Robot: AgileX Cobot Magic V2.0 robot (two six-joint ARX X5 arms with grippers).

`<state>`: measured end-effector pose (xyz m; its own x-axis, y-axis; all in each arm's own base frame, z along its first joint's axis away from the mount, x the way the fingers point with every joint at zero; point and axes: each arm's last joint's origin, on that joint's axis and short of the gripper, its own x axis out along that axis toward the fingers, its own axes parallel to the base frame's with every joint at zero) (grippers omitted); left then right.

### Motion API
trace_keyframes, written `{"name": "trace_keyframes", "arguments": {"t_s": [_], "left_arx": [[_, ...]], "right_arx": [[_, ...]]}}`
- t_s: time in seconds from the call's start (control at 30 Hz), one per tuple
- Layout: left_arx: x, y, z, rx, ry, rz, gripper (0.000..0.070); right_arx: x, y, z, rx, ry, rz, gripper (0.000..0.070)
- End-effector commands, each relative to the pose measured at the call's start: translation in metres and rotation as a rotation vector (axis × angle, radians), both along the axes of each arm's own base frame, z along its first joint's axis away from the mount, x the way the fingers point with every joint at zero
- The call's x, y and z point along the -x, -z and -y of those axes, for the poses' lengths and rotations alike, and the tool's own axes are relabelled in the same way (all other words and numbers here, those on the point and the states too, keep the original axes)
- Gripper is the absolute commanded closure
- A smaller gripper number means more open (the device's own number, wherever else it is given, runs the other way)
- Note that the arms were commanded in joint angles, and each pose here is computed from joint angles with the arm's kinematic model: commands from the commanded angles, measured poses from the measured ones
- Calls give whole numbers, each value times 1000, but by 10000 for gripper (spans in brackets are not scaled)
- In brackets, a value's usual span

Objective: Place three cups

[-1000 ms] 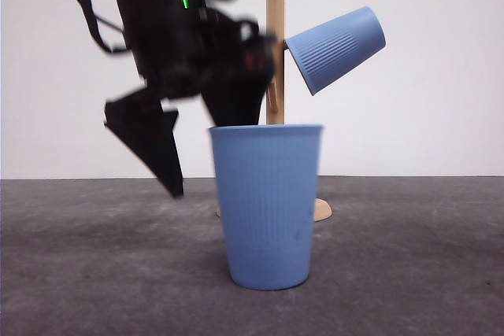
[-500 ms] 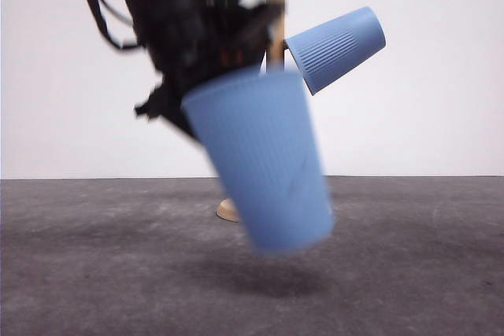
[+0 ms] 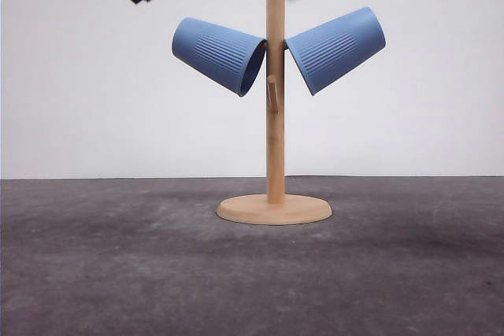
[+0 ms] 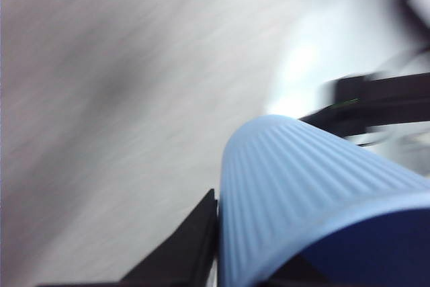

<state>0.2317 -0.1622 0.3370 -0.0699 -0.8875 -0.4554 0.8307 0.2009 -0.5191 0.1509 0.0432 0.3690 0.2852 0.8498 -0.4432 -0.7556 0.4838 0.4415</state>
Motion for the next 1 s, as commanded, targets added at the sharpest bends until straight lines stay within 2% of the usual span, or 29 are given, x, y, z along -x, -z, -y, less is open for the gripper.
{"name": "trace_keyframes", "arguments": {"t_s": [0.0,0.13,0.3,0.5,0.83,0.97], "left_arx": [[-3,-6,-1,79,65,17,694],[-9,-8,-13,156,93,15,694],[-16,-15,-21,286,157,24,693],[-19,-19,-20,317,163,35,693],[-18,-20,-20,326,175,30,693],[-18,-20,-20,339,190,23,693]], "right_arx": [[-6,-1,-5,-37,-79,31,85],[-15,-1,-16,-163,-240,39,85],[-21,-2,-32,-182,-318,73,85],[-28,-6,-56,-150,-324,122,84],[-31,-10,-95,-208,-412,154,85],[-33,-7,-107,-196,-416,144,86]]}}
